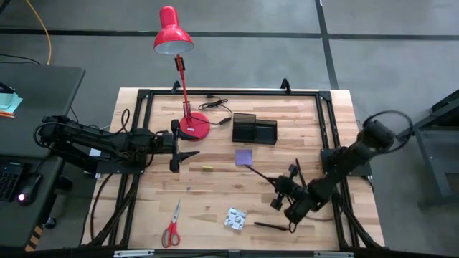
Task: Pick and place office supplies into organizer
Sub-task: Put the black pen into the black desk organizer
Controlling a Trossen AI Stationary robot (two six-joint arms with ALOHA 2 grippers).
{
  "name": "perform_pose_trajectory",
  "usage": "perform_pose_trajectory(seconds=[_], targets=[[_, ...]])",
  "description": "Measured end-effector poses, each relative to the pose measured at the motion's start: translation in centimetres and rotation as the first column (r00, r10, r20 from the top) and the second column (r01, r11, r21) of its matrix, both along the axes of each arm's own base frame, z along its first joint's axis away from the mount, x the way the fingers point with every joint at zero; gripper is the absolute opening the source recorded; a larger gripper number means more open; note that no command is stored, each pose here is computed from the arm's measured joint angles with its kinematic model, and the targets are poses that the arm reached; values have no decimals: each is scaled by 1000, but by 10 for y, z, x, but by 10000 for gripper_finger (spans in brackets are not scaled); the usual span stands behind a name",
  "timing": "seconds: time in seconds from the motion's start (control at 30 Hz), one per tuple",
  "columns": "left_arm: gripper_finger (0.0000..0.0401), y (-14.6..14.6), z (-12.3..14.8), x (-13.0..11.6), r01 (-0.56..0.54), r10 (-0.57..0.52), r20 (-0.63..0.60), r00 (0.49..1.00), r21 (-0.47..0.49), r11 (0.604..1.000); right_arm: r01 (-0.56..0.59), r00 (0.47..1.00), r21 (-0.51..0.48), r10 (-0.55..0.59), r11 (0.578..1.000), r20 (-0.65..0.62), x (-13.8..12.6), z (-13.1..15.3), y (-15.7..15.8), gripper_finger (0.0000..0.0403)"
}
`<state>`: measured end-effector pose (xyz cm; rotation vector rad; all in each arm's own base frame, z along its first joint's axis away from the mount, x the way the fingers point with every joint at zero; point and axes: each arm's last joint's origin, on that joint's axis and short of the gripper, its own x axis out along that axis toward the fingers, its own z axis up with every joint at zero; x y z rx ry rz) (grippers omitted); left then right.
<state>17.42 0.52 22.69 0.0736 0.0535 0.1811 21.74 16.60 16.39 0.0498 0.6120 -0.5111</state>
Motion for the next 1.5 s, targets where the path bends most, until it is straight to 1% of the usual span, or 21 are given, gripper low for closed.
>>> perform_pose_trajectory(seconds=[0.1, 0.27, 0.47, 0.6, 0.73, 0.93, 1.0, 1.1, 1.2, 1.3, 1.4, 1.5], targets=[[233, 0, -1, 0, 0, 0, -8, 1000, -2, 1000, -36, 999, -18, 36, 999, -17, 5, 22, -17, 2], [233, 0, -2, 0, -2, 2, -11, 1000, -32, 999, -55, 998, -65, 54, 996, -15, 8, 55, -50, 2], [233, 0, -5, 0, -5, 3, -40, 999, -51, 999, -44, 998, -143, 37, 989, -48, 12, 79, -94, 1], [233, 0, -6, 0, -5, 3, -52, 999, -52, 999, -58, 993, -202, 36, 978, -109, 19, 96, -118, 1], [233, 0, -6, 0, -7, 4, -52, 999, -67, 998, -77, 984, -251, 32, 965, -177, 30, 124, -138, 0], [233, 0, -8, -1, -9, 4, -72, 997, -75, 997, -97, 952, -308, -2, 946, -306, 45, 163, -163, 0], [233, 0, -8, -1, -10, 4, -74, 997, -75, 997, -110, 931, -313, -13, 943, -365, 52, 168, -171, 0], [233, 0, -8, -1, -10, 4, -75, 997, -76, 997, -144, 882, -305, -18, 941, -472, 65, 170, -181, 0], [233, 0, -9, -1, -10, 4, -80, 997, -76, 997, -174, 813, -300, -35, 938, -582, 80, 165, -189, 0], [233, 0, -10, -1, -11, 4, -87, 996, -75, 997, -198, 747, -283, -43, 938, -663, 95, 159, -194, 0], [233, 0, -10, -1, -11, 4, -91, 996, -75, 997, -236, 678, -266, -37, 935, -734, 110, 153, -196, 0], [233, 0, -10, -1, -11, 4, -93, 996, -75, 997, -255, 625, -257, -44, 932, -779, 123, 150, -197, 0]])
